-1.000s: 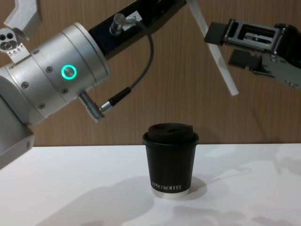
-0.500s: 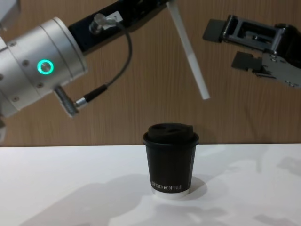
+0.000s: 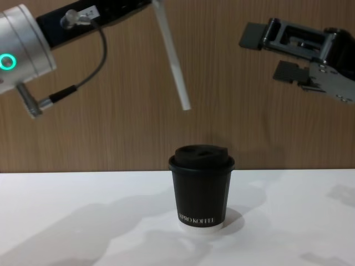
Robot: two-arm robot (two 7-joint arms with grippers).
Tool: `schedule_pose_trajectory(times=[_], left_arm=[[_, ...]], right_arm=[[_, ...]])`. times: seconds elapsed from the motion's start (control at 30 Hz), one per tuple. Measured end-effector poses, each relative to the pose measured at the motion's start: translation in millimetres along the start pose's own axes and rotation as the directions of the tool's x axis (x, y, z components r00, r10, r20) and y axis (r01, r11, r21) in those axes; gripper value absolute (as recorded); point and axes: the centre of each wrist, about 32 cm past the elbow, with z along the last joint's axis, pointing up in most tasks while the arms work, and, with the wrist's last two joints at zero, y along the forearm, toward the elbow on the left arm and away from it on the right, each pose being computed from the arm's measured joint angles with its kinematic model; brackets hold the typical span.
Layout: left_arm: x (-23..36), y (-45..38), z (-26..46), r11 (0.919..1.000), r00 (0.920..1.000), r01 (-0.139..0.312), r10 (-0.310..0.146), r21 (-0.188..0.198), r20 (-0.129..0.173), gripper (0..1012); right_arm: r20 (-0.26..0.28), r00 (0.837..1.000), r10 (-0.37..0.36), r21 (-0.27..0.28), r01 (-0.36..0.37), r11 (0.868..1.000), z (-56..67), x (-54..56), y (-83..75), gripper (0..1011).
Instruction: Pick up the straw with one hand, pass it to the other hand, and insert it into the cup.
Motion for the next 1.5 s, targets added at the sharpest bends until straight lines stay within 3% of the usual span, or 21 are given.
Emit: schedule_pose_trajectory(times=[0.27, 0.37, 0.47, 0.6, 0.97, 1.5], left_arm=[[21.4, 9.0, 8.3, 0.9991, 0.9987, -0.027, 0.026, 0.033, 0.044, 4], [32.3, 11.6, 9.5, 0.9979, 0.9973, -0.044, 0.041, 0.046, 0.061, 3], [38.9, 11.9, 9.1, 0.9969, 0.9960, -0.056, 0.052, 0.055, 0.072, 3], [42.8, 9.8, 6.9, 0.9960, 0.9950, -0.064, 0.058, 0.063, 0.081, 4], [39.0, -2.1, -2.3, 0.9937, 0.9933, -0.075, 0.067, 0.083, 0.094, 4], [22.3, -22.7, -10.6, 0.9892, 0.9869, -0.104, 0.090, 0.103, 0.134, 4]], right_arm=[[0.000, 1.000, 0.000, 0.000, 0.000, 1.000, 0.0, 0.0, 0.0, 1001], [0.000, 1.000, 0.000, 0.000, 0.000, 1.000, 0.0, 0.0, 0.0, 1001], [0.000, 1.000, 0.000, 0.000, 0.000, 1.000, 0.0, 0.0, 0.0, 1001], [0.000, 1.000, 0.000, 0.000, 0.000, 1.000, 0.0, 0.0, 0.0, 1001], [0.000, 1.000, 0.000, 0.000, 0.000, 1.000, 0.0, 0.0, 0.0, 1001], [0.000, 1.000, 0.000, 0.000, 0.000, 1.000, 0.0, 0.0, 0.0, 1001]])
